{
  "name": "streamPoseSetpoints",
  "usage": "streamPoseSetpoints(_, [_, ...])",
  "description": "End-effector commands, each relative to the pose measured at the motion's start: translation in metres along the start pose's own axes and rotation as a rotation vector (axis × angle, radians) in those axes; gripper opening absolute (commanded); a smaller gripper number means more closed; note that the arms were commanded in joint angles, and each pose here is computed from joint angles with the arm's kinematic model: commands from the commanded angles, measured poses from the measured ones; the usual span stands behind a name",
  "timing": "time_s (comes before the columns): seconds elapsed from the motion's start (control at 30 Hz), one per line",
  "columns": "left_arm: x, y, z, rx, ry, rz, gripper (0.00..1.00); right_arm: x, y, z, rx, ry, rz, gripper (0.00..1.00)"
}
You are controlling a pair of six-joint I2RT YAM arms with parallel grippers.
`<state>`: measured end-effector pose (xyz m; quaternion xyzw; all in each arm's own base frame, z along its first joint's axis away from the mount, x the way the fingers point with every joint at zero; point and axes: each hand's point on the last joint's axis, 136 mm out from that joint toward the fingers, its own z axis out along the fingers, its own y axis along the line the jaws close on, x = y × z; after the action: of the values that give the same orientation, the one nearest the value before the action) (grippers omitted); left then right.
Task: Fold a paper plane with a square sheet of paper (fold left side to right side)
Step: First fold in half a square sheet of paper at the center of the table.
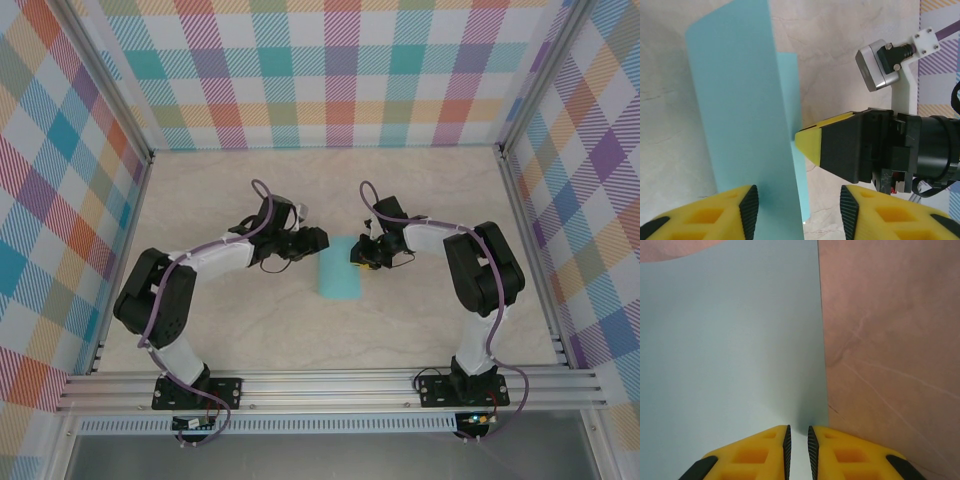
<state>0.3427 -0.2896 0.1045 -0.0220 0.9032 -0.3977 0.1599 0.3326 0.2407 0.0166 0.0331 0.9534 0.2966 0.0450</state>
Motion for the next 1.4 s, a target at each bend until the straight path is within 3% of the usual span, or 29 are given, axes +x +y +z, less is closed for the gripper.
streamPoseSetpoints(0.0, [0.008, -0.012, 0.013, 0.059, 0.037, -0.006, 0.52, 0.019, -0.018, 0.016, 0.058, 0.068, 0.024, 0.21])
streamPoseSetpoints(0.4, [0.014, -0.014, 0.032, 0.064, 0.071, -0.011, 0.52, 0.006, 0.008, -0.004, -0.049, 0.001, 0.0, 0.22])
streamPoseSetpoints(0.7, [0.015, -0.011, 0.035, 0.052, 0.068, -0.012, 0.39, -0.007, 0.043, -0.054, -0.199, -0.122, -0.038, 0.3])
streamPoseSetpoints(0.97, [0.015, -0.01, 0.034, 0.047, 0.064, -0.013, 0.2, -0.005, 0.062, -0.042, -0.365, -0.073, 0.021, 0.3])
streamPoseSetpoints(1.37, [0.015, -0.012, 0.033, 0.047, 0.061, -0.011, 0.15, 0.002, 0.063, -0.023, -0.396, -0.017, 0.038, 0.24])
